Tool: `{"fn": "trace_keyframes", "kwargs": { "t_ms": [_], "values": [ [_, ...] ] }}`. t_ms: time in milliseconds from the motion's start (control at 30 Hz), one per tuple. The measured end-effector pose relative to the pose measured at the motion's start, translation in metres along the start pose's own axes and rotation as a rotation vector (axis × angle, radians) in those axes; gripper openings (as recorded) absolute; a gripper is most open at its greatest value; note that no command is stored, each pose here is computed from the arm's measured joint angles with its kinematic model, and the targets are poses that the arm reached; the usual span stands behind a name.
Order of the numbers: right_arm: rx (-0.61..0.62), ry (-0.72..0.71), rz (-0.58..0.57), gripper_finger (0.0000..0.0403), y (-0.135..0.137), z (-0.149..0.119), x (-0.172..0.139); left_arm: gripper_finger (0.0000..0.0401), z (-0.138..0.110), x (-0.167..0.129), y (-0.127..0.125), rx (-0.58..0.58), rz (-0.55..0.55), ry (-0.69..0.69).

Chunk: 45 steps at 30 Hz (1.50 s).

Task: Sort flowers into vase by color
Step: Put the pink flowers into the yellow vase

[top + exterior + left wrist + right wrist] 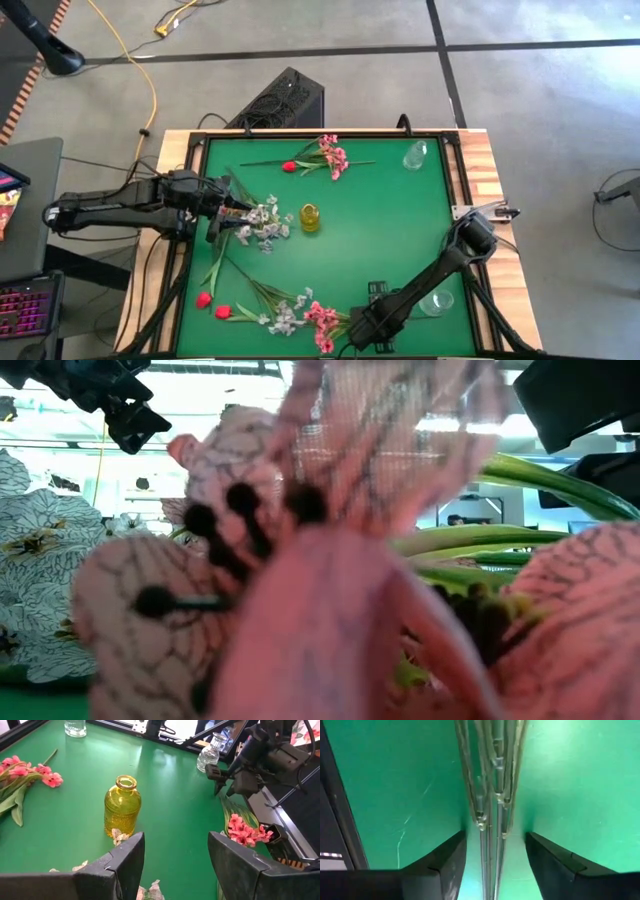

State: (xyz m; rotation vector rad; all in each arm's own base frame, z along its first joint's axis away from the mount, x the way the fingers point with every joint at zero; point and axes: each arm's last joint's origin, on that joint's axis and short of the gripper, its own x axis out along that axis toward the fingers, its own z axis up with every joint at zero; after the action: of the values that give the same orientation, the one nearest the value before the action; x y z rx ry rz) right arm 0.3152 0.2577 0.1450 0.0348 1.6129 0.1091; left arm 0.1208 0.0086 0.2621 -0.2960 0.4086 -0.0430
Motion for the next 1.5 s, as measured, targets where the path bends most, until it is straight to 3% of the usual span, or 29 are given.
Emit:
{"fn": "trace_keyframes", "kwargs": {
  "t_ms": [100, 267, 333, 600, 867, 1033, 1200, 1300, 1400, 1500],
  "values": [
    [0.016, -0.004, -0.012, 0.0170, -0.005, 0.002, -0.002, 0.0206, 0.000, 0.000, 0.000, 0.000, 0.000, 0.000],
    [-0.001, -0.014, -0.009, 0.0048, -0.014, 0.007, -0.008, 0.0206, 0.000, 0.000, 0.000, 0.000, 0.016, -0.003],
    [-0.017, -0.040, -0.002, 0.0020, -0.018, 0.010, -0.013, 0.0206, 0.000, 0.000, 0.000, 0.000, 0.016, -0.003],
    [-0.008, -0.247, -0.079, 0.0028, -0.046, 0.016, -0.068, 0.0206, 0.000, 0.000, 0.000, 0.000, 0.016, -0.002],
    [0.052, -0.506, -0.055, 0.0021, -0.089, 0.009, -0.149, 0.0206, 0.000, 0.000, 0.001, 0.000, 0.016, -0.002],
    [0.050, -0.741, -0.024, 0.0022, -0.116, 0.004, -0.197, 0.0206, 0.000, 0.000, 0.001, 0.000, 0.022, -0.004],
    [-0.004, -1.062, -0.083, 0.0023, -0.147, 0.011, -0.241, 0.0206, 0.000, 0.000, 0.001, 0.000, 0.045, -0.008],
    [-0.048, -1.229, -0.105, 0.0023, -0.171, 0.020, -0.261, 0.0206, 0.000, 0.000, 0.002, 0.000, 0.071, -0.014],
    [-0.110, -1.350, -0.049, 0.0022, -0.198, 0.032, -0.272, 0.0206, 0.000, 0.000, 0.003, 0.000, 0.089, -0.019],
    [-0.131, -1.378, 0.008, 0.0022, -0.226, 0.038, -0.273, 0.0206, 0.000, 0.000, 0.003, 0.000, 0.090, -0.020]
  ]
}}
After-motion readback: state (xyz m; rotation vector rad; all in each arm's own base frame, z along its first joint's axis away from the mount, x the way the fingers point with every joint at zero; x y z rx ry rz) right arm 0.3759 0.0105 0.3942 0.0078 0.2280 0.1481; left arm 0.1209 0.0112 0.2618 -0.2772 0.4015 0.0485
